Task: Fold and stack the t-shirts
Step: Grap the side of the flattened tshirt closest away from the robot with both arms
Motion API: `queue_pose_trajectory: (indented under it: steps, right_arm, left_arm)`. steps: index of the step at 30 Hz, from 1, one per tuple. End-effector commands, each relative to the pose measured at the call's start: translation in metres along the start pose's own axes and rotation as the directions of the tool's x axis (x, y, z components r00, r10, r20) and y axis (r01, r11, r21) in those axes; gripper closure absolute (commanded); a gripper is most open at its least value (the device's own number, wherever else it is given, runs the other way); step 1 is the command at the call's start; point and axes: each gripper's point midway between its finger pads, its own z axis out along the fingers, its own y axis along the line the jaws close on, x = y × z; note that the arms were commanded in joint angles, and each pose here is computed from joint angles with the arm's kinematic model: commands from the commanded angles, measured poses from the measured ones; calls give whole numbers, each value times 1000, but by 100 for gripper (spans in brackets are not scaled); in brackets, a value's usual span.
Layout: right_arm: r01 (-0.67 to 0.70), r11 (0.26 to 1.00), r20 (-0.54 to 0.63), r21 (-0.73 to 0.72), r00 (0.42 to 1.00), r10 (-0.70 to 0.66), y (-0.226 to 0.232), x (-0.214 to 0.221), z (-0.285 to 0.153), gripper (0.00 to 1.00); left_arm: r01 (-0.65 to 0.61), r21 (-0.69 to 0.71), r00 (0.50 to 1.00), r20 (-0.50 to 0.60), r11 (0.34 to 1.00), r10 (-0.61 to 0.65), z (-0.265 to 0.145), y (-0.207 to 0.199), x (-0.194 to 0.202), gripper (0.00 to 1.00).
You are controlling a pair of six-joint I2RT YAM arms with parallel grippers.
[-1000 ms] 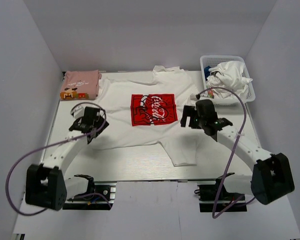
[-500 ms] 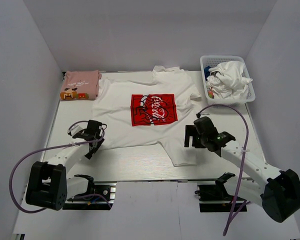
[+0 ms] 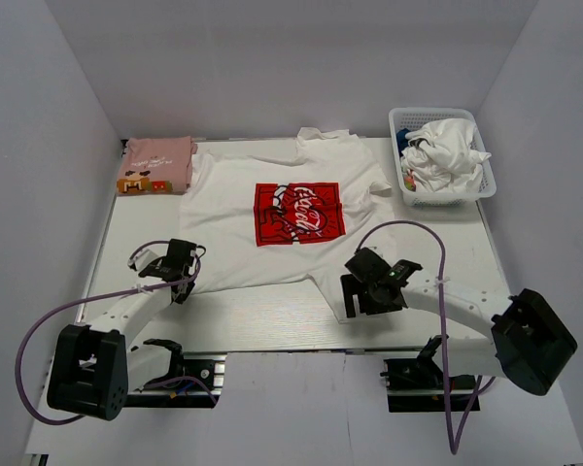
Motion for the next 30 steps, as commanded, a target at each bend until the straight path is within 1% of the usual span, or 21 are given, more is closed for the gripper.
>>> queue_pose_trajectory:
  steps: [1,3,4,5,6,7,9,10,11,12,13,14,16,19,21,22,23,26,28,29,30]
  right_arm:
    - [-45,999,10,28,999,45,1,1,8,10]
    - [-55,996,-47,68,997,58,-8,19,18,10]
    - [-58,996,-72,70,995,62,-9,26,19,19]
    - [-43,996,-103,78,993,51,-9,29,17,33]
    - [-65,994,-120,84,990,75,-6,35,14,53]
    - [-79,993,-131,85,987,90,-7,39,12,98]
    - [-110,990,-183,84,975,124,-8,58,1,100]
    - [-122,991,-184,56,974,130,-4,58,-4,100]
    - [-121,992,-240,27,963,124,0,70,-11,100]
    - [-162,987,-269,-11,951,153,9,77,-18,100]
    - [-178,983,-276,-31,947,163,12,79,-25,100]
    - [-199,979,-320,-49,931,173,17,88,-34,100]
    - [-211,973,-351,-95,922,166,26,96,-49,100]
    - [-215,970,-376,-110,913,160,32,103,-68,100]
    - [-201,977,-374,-77,914,159,27,104,-71,100]
    - [-182,981,-326,-63,933,152,23,95,-68,100]
    - [-172,980,-283,-100,949,138,31,79,-72,100]
    - [-149,983,-167,-107,977,130,36,48,-72,100]
    - [-152,986,-131,-65,981,142,29,40,-72,100]
    - [-182,982,-90,-42,980,178,25,28,-73,100]
    - [-188,982,-82,-36,979,184,24,26,-73,100]
  left_arm:
    - [-7,6,1000,13,1000,7,1,-1,-2,100]
    - [-11,-1,1000,10,1000,11,3,2,0,100]
    - [-7,6,1000,13,1000,7,3,0,-1,100]
    - [-2,15,1000,17,1000,2,1,-1,-2,100]
    - [-2,15,1000,17,1000,2,1,-1,-2,100]
    - [-13,20,1000,6,1000,13,1,-2,0,100]
    - [-14,22,1000,-5,1000,14,-2,-2,0,100]
    - [-28,-2,1000,-15,1000,27,-3,5,2,100]
    - [-28,-2,999,-15,1000,28,-4,6,2,100]
    - [-26,0,1000,-14,1000,26,-6,6,1,100]
    - [-24,-11,999,-31,1000,24,-6,10,5,100]
    - [-22,2,998,-55,1000,22,-8,10,10,100]
    - [-14,23,998,-66,1000,15,-15,8,9,100]
    - [2,63,996,-84,998,3,-22,3,10,100]
    - [-1,76,997,-79,997,7,-24,2,8,100]
    - [-1,76,997,-79,997,7,-25,1,7,100]
    - [-3,76,996,-89,997,9,-27,2,9,100]
    - [-11,98,994,-105,995,21,-34,-3,8,100]
    - [-10,159,992,-121,987,29,-47,-16,4,100]
    - [-6,170,991,-132,985,29,-53,-17,3,100]
    - [-12,162,988,-149,987,37,-58,-13,5,100]
